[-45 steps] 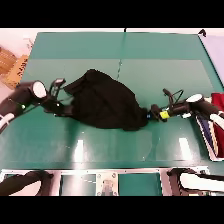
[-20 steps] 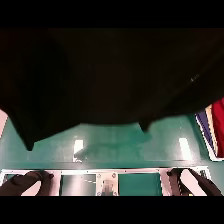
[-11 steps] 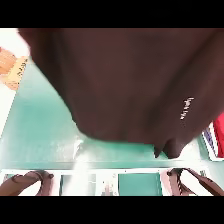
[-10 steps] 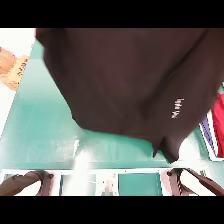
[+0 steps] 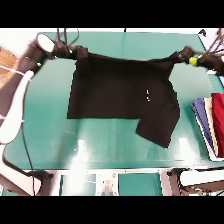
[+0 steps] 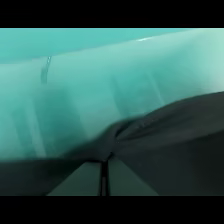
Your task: Fold the shirts.
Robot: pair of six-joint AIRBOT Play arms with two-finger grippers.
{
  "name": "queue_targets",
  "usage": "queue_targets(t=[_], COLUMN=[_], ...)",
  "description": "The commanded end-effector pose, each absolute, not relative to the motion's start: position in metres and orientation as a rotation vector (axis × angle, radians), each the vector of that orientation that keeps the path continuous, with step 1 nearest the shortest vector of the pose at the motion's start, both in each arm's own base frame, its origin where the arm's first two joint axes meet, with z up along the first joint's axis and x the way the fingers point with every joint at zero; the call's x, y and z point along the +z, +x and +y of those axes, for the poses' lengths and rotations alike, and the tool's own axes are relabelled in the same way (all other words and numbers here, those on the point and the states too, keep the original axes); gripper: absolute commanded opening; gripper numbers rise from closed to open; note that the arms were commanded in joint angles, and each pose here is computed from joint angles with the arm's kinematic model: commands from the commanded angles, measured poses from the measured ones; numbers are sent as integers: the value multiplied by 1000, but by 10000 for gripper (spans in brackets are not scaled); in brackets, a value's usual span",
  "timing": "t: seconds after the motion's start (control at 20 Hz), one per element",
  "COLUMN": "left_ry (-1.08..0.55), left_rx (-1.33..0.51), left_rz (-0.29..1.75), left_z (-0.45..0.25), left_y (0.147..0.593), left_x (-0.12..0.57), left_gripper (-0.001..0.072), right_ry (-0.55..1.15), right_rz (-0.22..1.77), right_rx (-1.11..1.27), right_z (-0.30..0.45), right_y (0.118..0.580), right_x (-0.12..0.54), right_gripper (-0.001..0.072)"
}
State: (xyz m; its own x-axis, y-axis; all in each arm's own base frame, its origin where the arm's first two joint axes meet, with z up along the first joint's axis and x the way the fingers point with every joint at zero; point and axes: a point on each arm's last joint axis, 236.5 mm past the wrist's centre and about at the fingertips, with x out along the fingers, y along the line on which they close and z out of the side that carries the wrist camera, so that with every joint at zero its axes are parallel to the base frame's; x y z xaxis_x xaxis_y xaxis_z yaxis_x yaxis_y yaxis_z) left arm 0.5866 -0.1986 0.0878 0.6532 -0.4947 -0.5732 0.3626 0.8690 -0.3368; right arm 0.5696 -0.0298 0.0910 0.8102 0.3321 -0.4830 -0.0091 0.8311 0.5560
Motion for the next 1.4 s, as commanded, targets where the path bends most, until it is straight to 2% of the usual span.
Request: queue_targets(t=[0.0,0.05,0.1,0.15,0.2,0.25,0.3,0.35,0.45,0.5,0.55,0.6,0.75,0.9,1.15,1.25,1.35], left_ry=[-243,-242,-235,-233,-239,-245,-239,-230,-223,-242,-249,-263,-288,-222,-228,-278,-384], left_rx=[-446,-442,-432,-428,-428,-433,-452,-471,-504,-504,-511,-511,-503,-421,-378,-322,-257], left_rz=[749,752,747,747,757,776,814,858,952,1003,1048,1096,1270,1471,1529,1535,1507], left_z=[-197,-197,-193,-189,-184,-179,-173,-165,-143,-130,-119,-108,-88,-62,-61,-50,-41], left_y=[608,609,611,612,612,610,604,596,578,569,559,548,509,458,379,351,342], left_x=[28,24,22,23,26,29,34,39,49,54,57,60,54,32,-15,-38,-55], left_gripper=[26,26,28,98,465,641,639,639,636,407,81,25,24,24,24,24,25], right_ry=[613,620,625,629,634,641,650,661,692,728,760,791,854,886,932,951,942], right_rz=[730,748,759,759,756,757,758,763,791,817,843,868,930,973,1015,1015,1025], right_rx=[165,161,157,152,154,163,171,179,205,218,229,237,241,169,18,-1,11], right_z=[-28,-28,-30,-33,-37,-44,-53,-64,-80,-86,-90,-92,-92,-99,-126,-128,-125], right_y=[584,584,583,583,581,577,571,562,539,526,515,502,462,418,353,340,336], right_x=[5,-6,-13,-13,-8,0,9,18,31,36,38,39,34,19,-11,-18,-24], right_gripper=[11,12,68,224,343,356,354,322,129,58,12,12,12,11,11,11,11])
